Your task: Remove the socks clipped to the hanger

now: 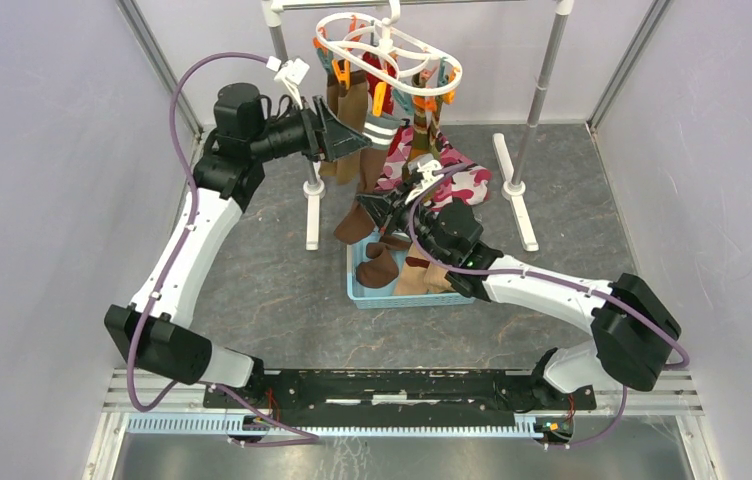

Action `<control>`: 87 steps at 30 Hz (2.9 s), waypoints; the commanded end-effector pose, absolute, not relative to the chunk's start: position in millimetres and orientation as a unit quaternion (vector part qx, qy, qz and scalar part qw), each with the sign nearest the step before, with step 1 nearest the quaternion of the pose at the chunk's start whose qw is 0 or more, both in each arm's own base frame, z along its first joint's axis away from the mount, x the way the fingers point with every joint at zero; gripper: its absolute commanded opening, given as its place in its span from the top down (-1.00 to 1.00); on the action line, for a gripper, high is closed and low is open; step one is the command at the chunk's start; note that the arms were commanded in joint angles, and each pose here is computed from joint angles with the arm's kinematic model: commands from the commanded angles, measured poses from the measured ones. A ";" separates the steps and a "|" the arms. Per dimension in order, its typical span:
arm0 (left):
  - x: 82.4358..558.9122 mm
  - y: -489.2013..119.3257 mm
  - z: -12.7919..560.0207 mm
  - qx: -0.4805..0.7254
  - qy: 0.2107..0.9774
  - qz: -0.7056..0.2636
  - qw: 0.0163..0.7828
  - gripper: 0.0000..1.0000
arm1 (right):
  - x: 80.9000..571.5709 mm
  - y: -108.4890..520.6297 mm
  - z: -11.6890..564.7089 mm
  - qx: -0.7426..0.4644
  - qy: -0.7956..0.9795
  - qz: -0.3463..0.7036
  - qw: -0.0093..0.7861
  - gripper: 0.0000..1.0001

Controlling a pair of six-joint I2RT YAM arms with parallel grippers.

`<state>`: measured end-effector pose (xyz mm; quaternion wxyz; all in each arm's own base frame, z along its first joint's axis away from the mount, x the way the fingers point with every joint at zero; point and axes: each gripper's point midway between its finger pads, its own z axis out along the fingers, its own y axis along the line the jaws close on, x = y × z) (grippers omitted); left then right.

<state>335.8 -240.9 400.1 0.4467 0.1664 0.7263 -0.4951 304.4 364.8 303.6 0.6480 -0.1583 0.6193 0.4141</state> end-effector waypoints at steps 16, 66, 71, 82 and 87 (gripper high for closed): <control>369.2 -265.4 432.0 0.203 0.694 -0.477 0.499 -0.49 | 287.0 372.2 348.9 -0.138 0.592 0.456 0.649 1.00; 403.2 -273.9 438.0 0.150 0.687 -0.523 0.482 -0.31 | 264.6 377.1 348.9 -0.160 0.593 0.498 0.612 1.00; 405.5 -270.1 440.6 0.158 0.692 -0.498 0.499 -0.30 | 265.5 380.7 343.8 -0.162 0.598 0.499 0.606 1.00; 402.9 -274.3 449.1 0.183 0.690 -0.455 0.532 -0.24 | 271.2 389.4 340.2 -0.163 0.604 0.499 0.600 1.00; 400.6 -278.5 457.8 0.190 0.679 -0.469 0.532 -0.02 | 270.4 390.0 340.1 -0.164 0.604 0.501 0.598 1.00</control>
